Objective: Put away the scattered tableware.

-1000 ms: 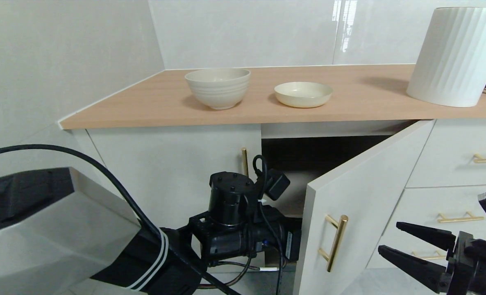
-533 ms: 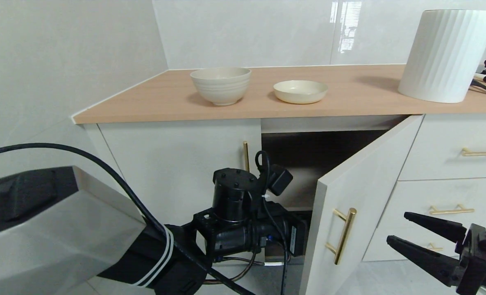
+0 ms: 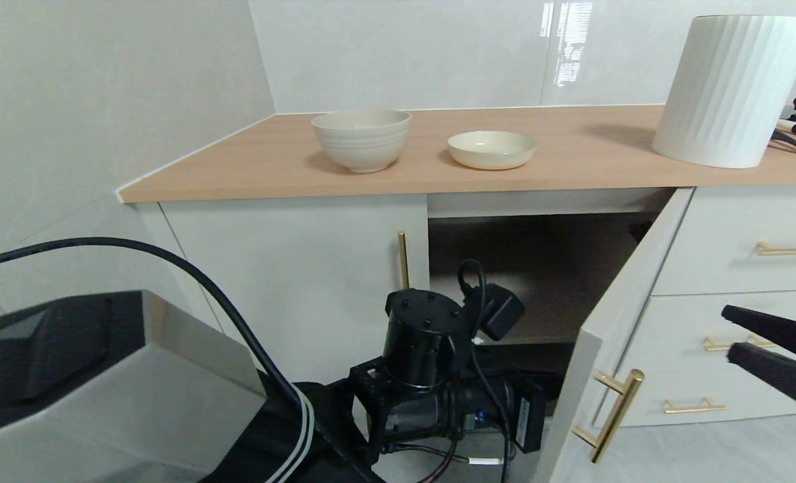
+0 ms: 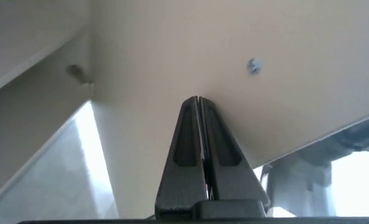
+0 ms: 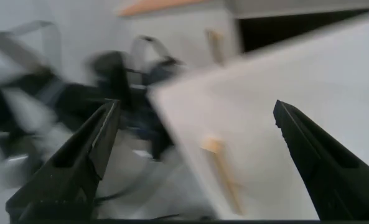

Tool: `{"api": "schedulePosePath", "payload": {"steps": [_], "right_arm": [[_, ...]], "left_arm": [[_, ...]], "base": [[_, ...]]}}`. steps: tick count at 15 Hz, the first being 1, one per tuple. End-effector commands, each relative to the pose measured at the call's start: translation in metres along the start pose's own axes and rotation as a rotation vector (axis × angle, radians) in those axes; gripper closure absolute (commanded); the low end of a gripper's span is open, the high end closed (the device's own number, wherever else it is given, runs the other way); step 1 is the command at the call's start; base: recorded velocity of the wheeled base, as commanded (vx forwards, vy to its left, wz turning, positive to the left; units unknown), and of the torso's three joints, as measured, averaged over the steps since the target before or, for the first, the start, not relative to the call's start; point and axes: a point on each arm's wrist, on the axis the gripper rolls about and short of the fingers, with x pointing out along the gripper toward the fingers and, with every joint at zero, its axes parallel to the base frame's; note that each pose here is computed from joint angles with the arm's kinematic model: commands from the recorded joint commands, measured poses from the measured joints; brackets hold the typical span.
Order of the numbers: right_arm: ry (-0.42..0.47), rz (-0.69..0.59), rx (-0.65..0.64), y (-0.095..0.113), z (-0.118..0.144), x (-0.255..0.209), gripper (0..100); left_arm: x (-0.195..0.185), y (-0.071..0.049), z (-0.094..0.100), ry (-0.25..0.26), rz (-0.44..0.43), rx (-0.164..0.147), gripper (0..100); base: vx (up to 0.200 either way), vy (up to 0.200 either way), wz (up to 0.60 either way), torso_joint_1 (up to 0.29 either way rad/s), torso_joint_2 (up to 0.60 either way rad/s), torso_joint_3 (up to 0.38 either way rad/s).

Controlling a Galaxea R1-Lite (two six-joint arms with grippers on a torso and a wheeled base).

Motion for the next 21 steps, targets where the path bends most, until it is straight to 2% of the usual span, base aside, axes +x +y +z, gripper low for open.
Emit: {"api": "schedulePosePath", "payload": {"steps": [1, 4, 6, 7, 8, 10, 12, 14, 15, 16, 18, 19, 21], "right_arm": [[-0.119, 0.132, -0.041, 0.038, 0.038, -0.043, 0], [-0.122, 0.138, -0.044, 0.041, 0.041, -0.047, 0], [-0.118, 0.138, -0.043, 0.041, 0.04, -0.046, 0], [-0.117, 0.138, -0.043, 0.04, 0.04, -0.046, 0], [-0.113, 0.137, -0.04, 0.04, 0.04, -0.046, 0], [-0.106, 0.139, -0.038, 0.039, 0.039, -0.045, 0], [-0.099, 0.143, -0.035, 0.039, 0.038, -0.044, 0], [-0.072, 0.131, -0.017, 0.034, 0.036, -0.037, 0], [-0.067, 0.129, -0.014, 0.034, 0.036, -0.036, 0], [0.002, 0.112, 0.017, 0.023, 0.031, -0.019, 0], [0.122, 0.159, -0.001, 0.013, 0.03, 0.025, 0], [0.184, 0.137, 0.01, 0.002, 0.026, 0.052, 0], [0.243, 0.095, -0.02, -0.017, 0.025, 0.1, 0]], "left_arm": [[0.01, -0.012, 0.002, 0.005, -0.035, 0.01, 100], [0.025, -0.023, 0.009, 0.045, -0.057, 0.006, 100], [0.046, -0.053, 0.017, 0.102, -0.115, 0.011, 100], [0.054, -0.071, 0.02, 0.116, -0.147, 0.0, 100], [0.056, -0.084, 0.023, 0.111, -0.171, -0.033, 100], [0.047, -0.09, 0.035, 0.073, -0.181, -0.076, 100], [0.017, -0.073, 0.051, 0.016, -0.104, -0.089, 100], [-0.018, -0.047, 0.056, -0.032, -0.028, -0.106, 100], [-0.022, -0.044, 0.056, -0.037, -0.017, -0.11, 100], [-0.061, -0.011, 0.052, -0.091, 0.086, -0.135, 100], [-0.105, 0.013, 0.035, -0.128, 0.189, -0.153, 100], [-0.124, 0.016, 0.032, -0.168, 0.216, -0.143, 100], [-0.156, 0.022, 0.037, -0.243, 0.281, -0.104, 100]], "base": [[0.0, 0.0, 0.0, 0.0, 0.0, 0.0], [0.0, 0.0, 0.0, 0.0, 0.0, 0.0], [0.0, 0.0, 0.0, 0.0, 0.0, 0.0], [0.0, 0.0, 0.0, 0.0, 0.0, 0.0], [0.0, 0.0, 0.0, 0.0, 0.0, 0.0], [0.0, 0.0, 0.0, 0.0, 0.0, 0.0], [0.0, 0.0, 0.0, 0.0, 0.0, 0.0], [0.0, 0.0, 0.0, 0.0, 0.0, 0.0], [0.0, 0.0, 0.0, 0.0, 0.0, 0.0], [0.0, 0.0, 0.0, 0.0, 0.0, 0.0], [0.0, 0.0, 0.0, 0.0, 0.0, 0.0], [0.0, 0.0, 0.0, 0.0, 0.0, 0.0], [0.0, 0.0, 0.0, 0.0, 0.0, 0.0]]}}
